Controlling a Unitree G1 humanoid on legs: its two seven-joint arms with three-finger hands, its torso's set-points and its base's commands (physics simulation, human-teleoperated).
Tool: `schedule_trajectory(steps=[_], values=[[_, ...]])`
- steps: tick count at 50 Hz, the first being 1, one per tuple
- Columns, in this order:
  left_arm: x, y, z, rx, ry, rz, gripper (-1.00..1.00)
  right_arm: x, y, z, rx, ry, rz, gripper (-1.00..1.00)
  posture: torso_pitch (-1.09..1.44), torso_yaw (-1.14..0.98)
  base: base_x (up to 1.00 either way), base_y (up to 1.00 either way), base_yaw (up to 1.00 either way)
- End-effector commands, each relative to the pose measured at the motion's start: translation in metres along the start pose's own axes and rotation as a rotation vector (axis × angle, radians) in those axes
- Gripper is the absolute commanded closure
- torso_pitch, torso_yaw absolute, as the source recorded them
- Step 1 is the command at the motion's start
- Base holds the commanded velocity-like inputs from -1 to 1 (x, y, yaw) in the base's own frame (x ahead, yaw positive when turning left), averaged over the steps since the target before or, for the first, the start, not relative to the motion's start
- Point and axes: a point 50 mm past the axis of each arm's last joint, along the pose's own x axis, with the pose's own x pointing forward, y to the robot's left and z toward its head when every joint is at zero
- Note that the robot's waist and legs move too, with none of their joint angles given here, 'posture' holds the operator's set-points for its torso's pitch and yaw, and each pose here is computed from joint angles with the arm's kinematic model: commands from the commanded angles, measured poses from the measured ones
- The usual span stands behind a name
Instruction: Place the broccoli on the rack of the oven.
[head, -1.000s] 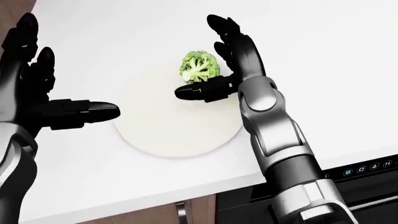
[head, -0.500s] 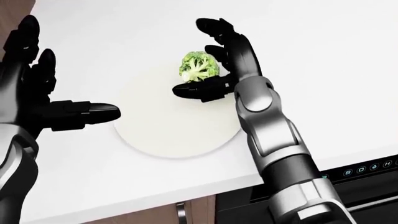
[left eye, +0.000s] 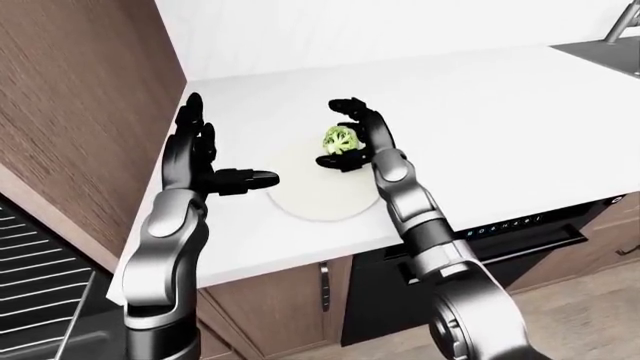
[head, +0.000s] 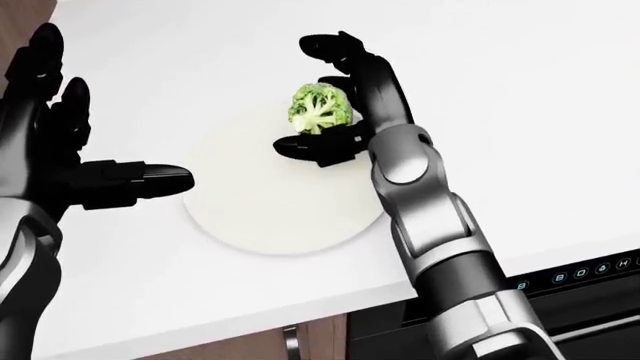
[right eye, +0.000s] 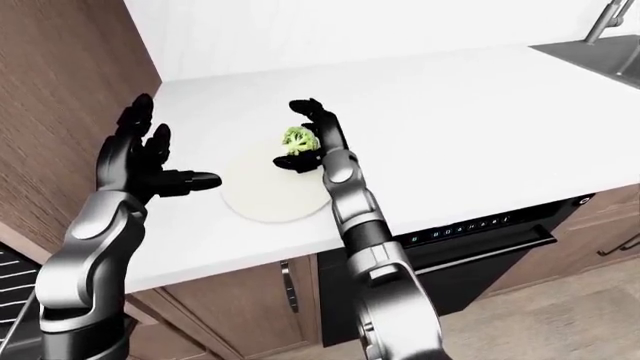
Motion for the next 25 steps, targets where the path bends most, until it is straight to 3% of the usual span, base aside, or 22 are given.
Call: schedule_trajectory(steps=[1,25], values=[[-0.0008,0.0000,0.0194,0.002,-0.096,-0.001,-1.00,0.0033,-0.0058,0.0279,-0.010,-0.113,-0.025,-0.36,0.00,0.00,0.00,0.00,0.00],[-0.0012,0.0003,0.0200,0.000,-0.097,0.001,-1.00,0.0039,-0.0076,0.0315,-0.051,-0.130,-0.036,-0.24,0.00,0.00,0.00,0.00,0.00]])
